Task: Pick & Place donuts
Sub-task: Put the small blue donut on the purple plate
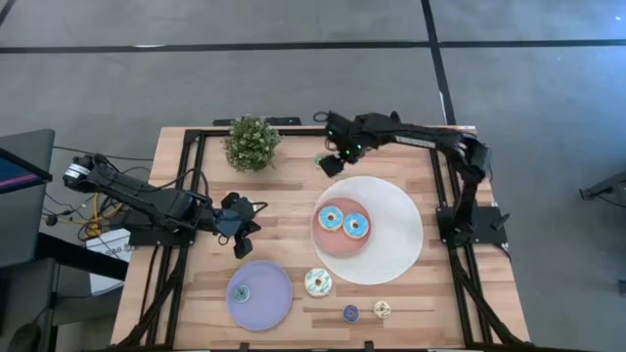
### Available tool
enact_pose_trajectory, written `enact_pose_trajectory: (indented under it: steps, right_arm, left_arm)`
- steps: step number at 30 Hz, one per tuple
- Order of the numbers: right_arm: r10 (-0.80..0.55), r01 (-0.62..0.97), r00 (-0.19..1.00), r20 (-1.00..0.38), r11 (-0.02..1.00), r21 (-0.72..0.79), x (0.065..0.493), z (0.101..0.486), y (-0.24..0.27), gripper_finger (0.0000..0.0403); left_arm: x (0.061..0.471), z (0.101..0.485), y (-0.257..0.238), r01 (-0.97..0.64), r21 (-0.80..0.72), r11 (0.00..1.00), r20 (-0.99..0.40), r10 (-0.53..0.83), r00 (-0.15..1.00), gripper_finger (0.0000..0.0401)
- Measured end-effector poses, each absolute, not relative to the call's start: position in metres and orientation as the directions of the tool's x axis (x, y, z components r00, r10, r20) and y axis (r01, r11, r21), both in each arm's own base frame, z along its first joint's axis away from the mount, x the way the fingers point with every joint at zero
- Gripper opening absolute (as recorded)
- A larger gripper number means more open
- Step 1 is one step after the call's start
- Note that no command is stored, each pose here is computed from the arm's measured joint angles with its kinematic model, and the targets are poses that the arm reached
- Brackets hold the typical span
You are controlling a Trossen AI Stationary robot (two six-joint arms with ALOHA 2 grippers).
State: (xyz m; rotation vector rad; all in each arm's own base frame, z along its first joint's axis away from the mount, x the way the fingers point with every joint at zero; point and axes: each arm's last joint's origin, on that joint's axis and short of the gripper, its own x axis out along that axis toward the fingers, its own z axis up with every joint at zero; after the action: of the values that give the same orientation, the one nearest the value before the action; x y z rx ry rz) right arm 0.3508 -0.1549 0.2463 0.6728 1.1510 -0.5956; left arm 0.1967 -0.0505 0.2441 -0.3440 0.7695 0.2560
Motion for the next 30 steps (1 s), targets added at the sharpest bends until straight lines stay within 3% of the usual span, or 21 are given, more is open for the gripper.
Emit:
enact_pose_trajectory:
  steps: [10, 21, 30]
  right_arm:
    - [-0.017, 0.743, 0.149, -0.989, 0.661, 0.101, 0.362, 0.177, -0.18, 0.0251]
    - [-0.089, 0.685, 0.169, -0.982, 0.727, 0.052, 0.371, 0.176, -0.181, 0.0251]
    - [-0.126, 0.692, 0.21, -0.97, 0.72, 0.056, 0.372, 0.177, -0.189, 0.0251]
  left_arm:
    - [0.201, 0.245, -0.034, -0.417, -0.218, 0.882, -0.712, 0.148, 0.686, 0.0]
    - [0.202, 0.244, -0.02, -0.471, -0.212, 0.856, -0.719, 0.189, 0.668, 0.0]
    - [0.203, 0.244, -0.013, -0.485, -0.208, 0.85, -0.725, 0.199, 0.66, 0.0]
